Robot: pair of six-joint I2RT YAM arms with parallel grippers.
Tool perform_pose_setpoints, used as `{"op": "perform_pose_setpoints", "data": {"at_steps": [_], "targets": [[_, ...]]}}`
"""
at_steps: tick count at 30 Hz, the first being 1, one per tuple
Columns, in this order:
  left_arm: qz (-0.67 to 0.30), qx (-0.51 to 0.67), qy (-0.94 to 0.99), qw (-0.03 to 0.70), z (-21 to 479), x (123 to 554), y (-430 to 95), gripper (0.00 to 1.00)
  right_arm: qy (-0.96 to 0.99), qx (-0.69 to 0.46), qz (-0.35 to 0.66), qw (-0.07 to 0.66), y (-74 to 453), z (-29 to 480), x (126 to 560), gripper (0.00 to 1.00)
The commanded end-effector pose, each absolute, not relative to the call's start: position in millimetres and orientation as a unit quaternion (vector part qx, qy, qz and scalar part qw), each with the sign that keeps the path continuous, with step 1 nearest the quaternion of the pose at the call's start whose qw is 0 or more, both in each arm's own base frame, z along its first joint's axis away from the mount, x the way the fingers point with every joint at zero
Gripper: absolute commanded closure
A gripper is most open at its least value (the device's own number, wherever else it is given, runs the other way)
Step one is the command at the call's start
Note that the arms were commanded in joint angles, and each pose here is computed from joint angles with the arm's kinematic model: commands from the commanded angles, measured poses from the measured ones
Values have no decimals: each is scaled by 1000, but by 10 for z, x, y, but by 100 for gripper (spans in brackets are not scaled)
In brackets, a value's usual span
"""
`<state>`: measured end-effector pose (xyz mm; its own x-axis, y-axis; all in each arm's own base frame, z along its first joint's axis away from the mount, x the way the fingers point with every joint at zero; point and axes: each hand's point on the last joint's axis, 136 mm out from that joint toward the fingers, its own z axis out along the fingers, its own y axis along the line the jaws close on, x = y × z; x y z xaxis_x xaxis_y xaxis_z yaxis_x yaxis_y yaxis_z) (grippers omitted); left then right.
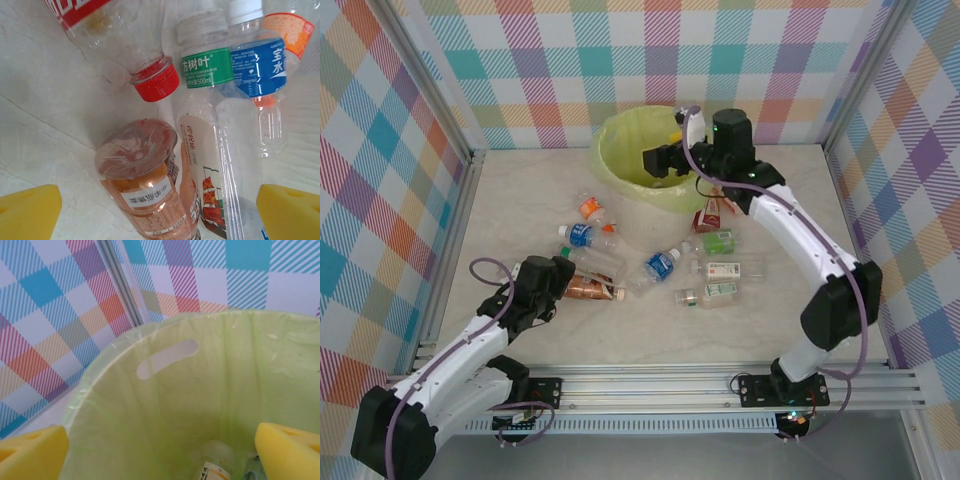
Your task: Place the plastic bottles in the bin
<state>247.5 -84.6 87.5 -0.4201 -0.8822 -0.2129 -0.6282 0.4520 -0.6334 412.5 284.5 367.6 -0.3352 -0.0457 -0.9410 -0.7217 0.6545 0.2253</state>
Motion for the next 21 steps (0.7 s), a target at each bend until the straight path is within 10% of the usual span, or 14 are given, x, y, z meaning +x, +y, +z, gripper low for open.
{"op": "perform_pose_setpoints", "data": {"at_steps": [1,21], "targets": [[-251,-493,793,254,813,2538,-879,0,718,-262,324,557,2719,3977,3866,0],[-222,-551,774,219,500,2588,-865,8,643,-233,320,656,2005,3816,2709,0]]}}
